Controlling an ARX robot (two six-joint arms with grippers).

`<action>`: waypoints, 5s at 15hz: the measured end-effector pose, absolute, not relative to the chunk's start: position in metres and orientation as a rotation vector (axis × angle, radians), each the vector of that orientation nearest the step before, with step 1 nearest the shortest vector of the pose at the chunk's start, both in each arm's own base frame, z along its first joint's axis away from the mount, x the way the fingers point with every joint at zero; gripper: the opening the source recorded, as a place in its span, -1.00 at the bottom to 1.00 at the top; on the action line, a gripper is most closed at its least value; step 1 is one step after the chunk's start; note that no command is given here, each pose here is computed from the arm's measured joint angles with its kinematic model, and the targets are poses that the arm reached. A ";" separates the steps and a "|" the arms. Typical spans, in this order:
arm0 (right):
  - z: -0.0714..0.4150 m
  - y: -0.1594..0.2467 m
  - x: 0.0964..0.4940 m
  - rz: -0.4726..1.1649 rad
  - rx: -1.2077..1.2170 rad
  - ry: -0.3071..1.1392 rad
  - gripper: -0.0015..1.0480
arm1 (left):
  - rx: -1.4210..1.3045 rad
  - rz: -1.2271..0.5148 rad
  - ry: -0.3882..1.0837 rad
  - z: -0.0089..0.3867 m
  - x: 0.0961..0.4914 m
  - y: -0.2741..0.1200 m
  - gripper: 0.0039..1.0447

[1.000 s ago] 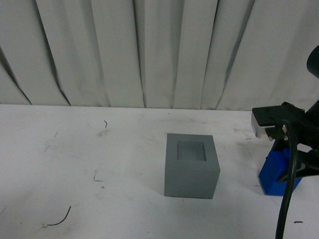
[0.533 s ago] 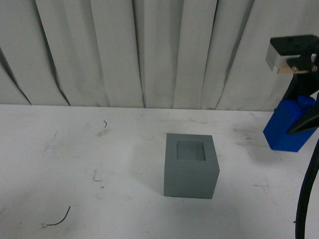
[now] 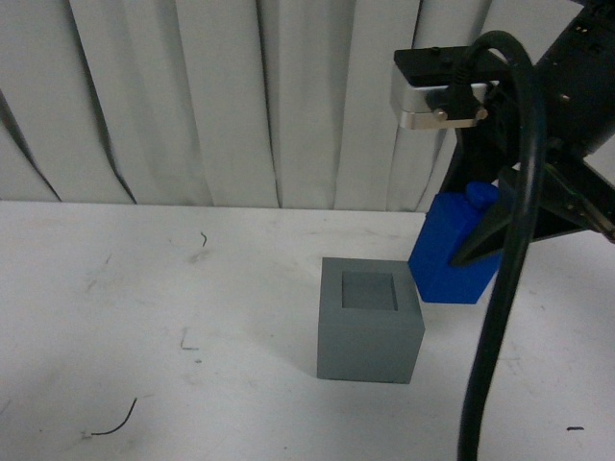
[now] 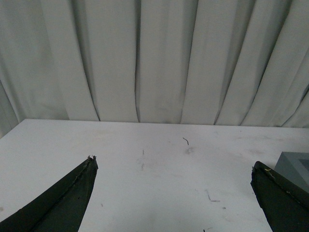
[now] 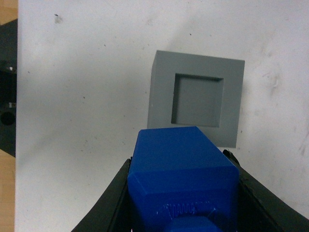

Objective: Insert blue part into gray base

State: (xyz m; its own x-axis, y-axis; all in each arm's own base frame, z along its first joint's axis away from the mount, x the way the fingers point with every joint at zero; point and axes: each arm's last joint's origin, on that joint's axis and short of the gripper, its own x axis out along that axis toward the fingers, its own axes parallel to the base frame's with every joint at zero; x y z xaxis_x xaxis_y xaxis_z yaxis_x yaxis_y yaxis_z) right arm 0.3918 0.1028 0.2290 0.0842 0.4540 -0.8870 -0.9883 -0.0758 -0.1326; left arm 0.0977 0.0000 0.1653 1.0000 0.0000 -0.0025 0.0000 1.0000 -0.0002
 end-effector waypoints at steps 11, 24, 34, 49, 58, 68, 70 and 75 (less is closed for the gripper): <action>0.204 0.158 0.419 1.403 -0.984 0.771 -0.10 | 0.000 0.000 0.002 0.165 0.098 0.000 0.88; 0.193 0.161 0.430 1.338 -0.998 0.833 -0.10 | 0.000 0.000 0.002 0.165 0.098 0.000 0.88; 0.187 0.156 0.434 1.303 -1.012 0.817 0.80 | 0.000 0.000 0.002 0.165 0.098 0.000 0.88; 0.311 0.075 0.375 1.131 -0.733 0.204 0.88 | 0.000 0.000 0.002 0.165 0.098 0.000 0.88; 0.244 -0.003 0.176 -0.026 -0.046 0.048 -0.56 | 0.000 0.000 0.002 0.165 0.098 0.000 0.88; 0.179 0.000 0.115 0.000 -0.015 0.002 -0.96 | 0.000 0.000 0.002 0.165 0.098 0.000 0.88; 0.176 0.000 0.112 0.000 -0.015 -0.001 -0.96 | 0.000 0.000 0.002 0.165 0.098 0.000 0.88; 0.166 0.000 0.097 -0.001 -0.014 0.003 -0.96 | 0.000 0.001 0.002 0.165 0.098 0.000 0.88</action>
